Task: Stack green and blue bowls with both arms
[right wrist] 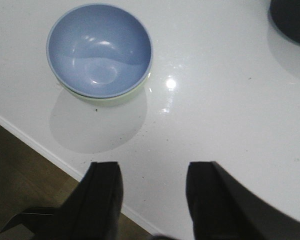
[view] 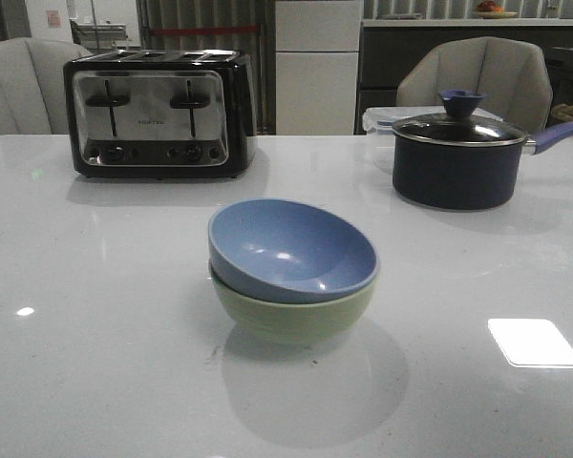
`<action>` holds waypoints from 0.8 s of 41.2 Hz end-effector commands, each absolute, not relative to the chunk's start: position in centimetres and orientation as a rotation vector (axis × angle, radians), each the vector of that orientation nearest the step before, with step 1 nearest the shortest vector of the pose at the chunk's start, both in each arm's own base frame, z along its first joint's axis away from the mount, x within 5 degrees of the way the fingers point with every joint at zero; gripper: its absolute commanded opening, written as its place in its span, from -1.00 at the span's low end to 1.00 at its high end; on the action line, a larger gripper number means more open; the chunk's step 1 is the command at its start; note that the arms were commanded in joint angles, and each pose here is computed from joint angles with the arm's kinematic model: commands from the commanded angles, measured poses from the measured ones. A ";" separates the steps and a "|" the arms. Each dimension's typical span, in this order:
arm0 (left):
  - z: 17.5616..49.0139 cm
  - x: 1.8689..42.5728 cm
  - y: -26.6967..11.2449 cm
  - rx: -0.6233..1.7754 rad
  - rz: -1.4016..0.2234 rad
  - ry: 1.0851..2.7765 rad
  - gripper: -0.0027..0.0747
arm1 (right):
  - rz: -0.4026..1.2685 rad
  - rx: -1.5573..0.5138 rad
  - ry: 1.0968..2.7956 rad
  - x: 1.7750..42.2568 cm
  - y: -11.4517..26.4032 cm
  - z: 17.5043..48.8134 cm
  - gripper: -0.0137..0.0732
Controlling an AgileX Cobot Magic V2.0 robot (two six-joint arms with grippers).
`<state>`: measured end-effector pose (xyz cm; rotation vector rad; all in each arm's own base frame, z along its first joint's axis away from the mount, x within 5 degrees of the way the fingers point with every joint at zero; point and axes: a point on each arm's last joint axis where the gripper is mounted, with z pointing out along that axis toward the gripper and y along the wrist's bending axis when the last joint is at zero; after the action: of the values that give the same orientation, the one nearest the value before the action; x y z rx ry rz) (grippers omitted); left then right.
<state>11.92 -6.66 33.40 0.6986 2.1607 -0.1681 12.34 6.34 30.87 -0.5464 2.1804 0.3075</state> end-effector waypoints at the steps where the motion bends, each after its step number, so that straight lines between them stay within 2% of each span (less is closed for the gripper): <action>1: 34.9 11.3 -6.4 0.651 -0.210 2.015 0.35 | 0.312 -0.508 2.105 11.8 5.9 32.1 0.29; 6: 34.9 11.1 -6.3 0.647 -0.213 2.002 0.33 | 0.311 -0.510 2.107 11.5 5.8 31.9 0.29; 9: 34.8 11.1 -6.3 0.648 -0.213 2.004 0.22 | 0.310 -0.511 2.110 11.4 5.8 31.8 0.26; 22: 34.7 11.2 -6.3 0.649 -0.212 2.009 -0.70 | 0.310 -0.511 2.111 11.4 5.8 31.8 -0.52; 24: 34.7 11.2 -6.3 0.650 -0.211 2.012 -0.68 | 0.310 -0.511 2.111 11.4 5.8 31.8 -0.58; 33: 34.7 11.1 -6.4 0.645 -0.227 2.017 -0.69 | 0.310 -0.516 2.125 11.4 5.7 31.6 -0.56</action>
<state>10.91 -6.09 33.27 0.6783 2.1073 -0.1886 11.04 5.79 30.41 -0.5441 2.2074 0.3134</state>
